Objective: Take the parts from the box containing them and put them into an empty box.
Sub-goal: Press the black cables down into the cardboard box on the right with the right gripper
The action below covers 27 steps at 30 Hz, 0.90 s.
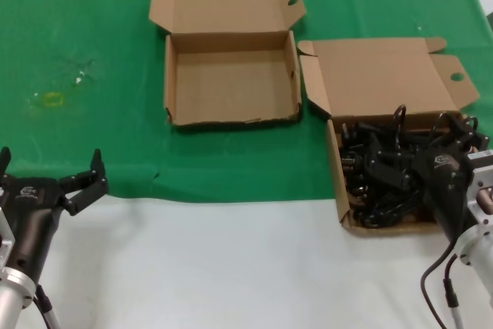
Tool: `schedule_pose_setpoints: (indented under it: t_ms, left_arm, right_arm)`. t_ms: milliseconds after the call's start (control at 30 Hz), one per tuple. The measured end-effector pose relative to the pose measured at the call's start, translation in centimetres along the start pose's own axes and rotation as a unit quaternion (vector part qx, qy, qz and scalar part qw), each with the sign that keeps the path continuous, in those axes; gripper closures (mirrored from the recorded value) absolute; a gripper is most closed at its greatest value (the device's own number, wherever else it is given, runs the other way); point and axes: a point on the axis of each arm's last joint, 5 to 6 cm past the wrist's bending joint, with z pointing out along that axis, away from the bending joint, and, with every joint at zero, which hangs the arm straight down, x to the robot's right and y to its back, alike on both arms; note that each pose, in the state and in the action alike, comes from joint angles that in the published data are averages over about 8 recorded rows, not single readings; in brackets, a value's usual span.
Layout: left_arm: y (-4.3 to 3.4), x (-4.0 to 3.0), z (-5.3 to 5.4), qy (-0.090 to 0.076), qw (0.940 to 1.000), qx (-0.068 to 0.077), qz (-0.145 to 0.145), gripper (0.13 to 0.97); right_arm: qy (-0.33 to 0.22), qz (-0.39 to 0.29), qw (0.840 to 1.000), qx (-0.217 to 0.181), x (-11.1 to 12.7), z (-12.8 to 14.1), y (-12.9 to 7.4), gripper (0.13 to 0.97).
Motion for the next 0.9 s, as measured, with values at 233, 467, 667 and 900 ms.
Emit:
schedule_pose_setpoints:
  t_ms: [233,467,667,900]
  left_arm:
    - [0.0,0.0,0.0,0.0,1.0,0.0,0.0,0.132]
    - [0.0,0.0,0.0,0.0,1.0,0.0,0.0,0.132]
    - [0.0,0.0,0.0,0.0,1.0,0.0,0.0,0.134]
    - [0.0,0.0,0.0,0.0,1.0,0.0,0.0,0.15]
  right_arm:
    - [0.0,0.0,1.0,0.0,0.0,0.0,0.0,0.13]
    - [0.0,0.0,1.0,0.0,0.0,0.0,0.0,0.13]
    - [0.0,0.0,1.0,0.0,0.0,0.0,0.0,0.13]
    - [0.0,0.0,1.0,0.0,0.0,0.0,0.0,0.13]
